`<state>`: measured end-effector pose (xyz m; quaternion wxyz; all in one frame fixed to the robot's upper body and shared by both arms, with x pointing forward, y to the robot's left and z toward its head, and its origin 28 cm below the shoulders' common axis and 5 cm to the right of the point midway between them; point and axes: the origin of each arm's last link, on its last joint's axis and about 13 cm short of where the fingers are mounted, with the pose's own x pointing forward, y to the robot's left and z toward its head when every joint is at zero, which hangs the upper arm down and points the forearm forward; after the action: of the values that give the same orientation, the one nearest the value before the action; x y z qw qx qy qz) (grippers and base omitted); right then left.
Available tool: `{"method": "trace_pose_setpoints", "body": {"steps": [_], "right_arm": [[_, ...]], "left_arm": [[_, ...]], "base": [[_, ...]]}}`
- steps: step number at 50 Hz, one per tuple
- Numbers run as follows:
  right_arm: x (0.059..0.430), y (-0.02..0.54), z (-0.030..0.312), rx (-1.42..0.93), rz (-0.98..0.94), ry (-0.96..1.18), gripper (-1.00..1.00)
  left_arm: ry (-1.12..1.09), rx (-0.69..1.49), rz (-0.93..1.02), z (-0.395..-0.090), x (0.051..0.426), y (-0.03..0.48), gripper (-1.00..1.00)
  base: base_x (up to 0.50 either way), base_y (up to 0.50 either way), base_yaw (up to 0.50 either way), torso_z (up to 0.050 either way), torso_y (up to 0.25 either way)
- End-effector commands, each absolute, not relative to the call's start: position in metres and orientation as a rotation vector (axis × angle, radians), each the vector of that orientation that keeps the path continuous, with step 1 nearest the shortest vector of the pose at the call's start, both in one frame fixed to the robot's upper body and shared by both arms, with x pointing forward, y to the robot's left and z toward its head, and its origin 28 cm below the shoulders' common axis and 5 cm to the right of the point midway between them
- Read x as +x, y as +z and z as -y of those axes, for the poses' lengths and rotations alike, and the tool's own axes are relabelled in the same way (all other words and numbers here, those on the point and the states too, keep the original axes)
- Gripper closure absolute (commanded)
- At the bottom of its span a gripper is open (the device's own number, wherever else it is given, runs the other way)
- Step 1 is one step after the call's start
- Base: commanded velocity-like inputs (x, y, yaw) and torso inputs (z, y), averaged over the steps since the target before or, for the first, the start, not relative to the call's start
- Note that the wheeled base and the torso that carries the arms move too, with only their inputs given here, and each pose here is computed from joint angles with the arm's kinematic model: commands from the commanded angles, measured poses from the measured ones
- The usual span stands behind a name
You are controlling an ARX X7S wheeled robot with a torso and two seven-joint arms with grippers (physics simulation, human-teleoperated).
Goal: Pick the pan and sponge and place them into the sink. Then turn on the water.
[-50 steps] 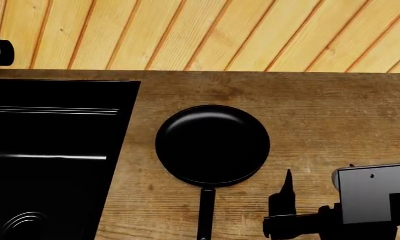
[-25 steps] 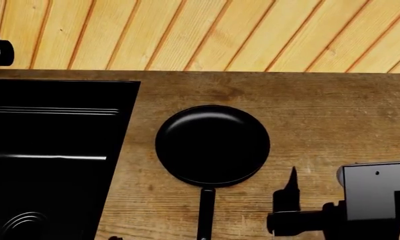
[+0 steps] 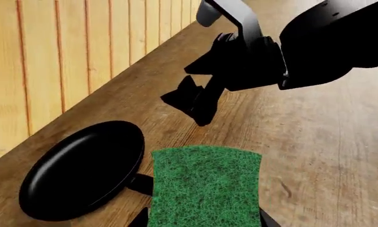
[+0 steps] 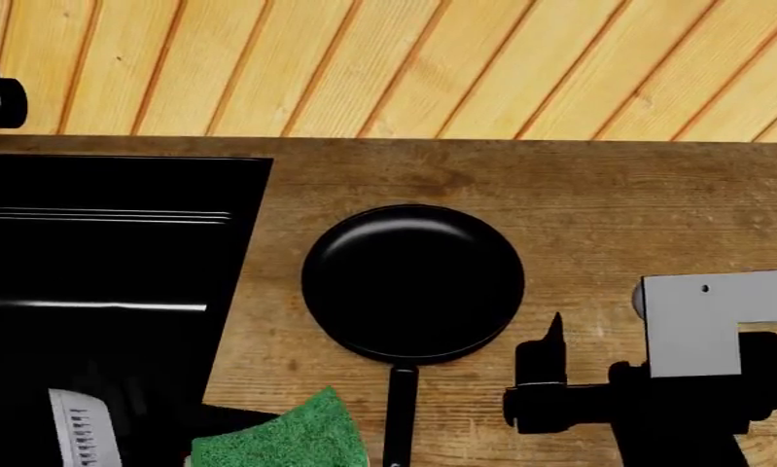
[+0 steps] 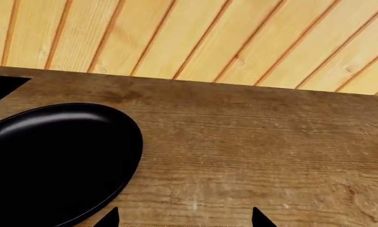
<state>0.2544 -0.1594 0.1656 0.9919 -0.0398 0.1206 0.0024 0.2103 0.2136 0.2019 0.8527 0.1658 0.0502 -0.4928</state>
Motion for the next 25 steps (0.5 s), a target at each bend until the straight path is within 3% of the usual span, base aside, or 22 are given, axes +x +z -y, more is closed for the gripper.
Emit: {"method": "trace_pose_setpoints", "body": {"steps": [1, 12, 25], "right_arm": [[0.259, 0.181, 0.14, -0.064, -0.353, 0.019, -1.0], [0.25, 0.209, 0.098, -0.113, -0.455, -0.074, -1.0], [0.242, 0.23, 0.052, -0.16, -0.438, 0.035, -1.0]], "left_arm": [[-0.865, 0.287, -0.098, -0.233, 0.219, 0.219, 1.0], [-0.669, 0.222, -0.13, -0.24, 0.239, 0.222, 1.0], [-0.568, 0.192, -0.128, -0.247, 0.247, 0.221, 1.0]], "base": [[0.0, 0.0, 0.0, 0.0, 0.0], [0.0, 0.0, 0.0, 0.0, 0.0], [0.0, 0.0, 0.0, 0.0, 0.0]]}}
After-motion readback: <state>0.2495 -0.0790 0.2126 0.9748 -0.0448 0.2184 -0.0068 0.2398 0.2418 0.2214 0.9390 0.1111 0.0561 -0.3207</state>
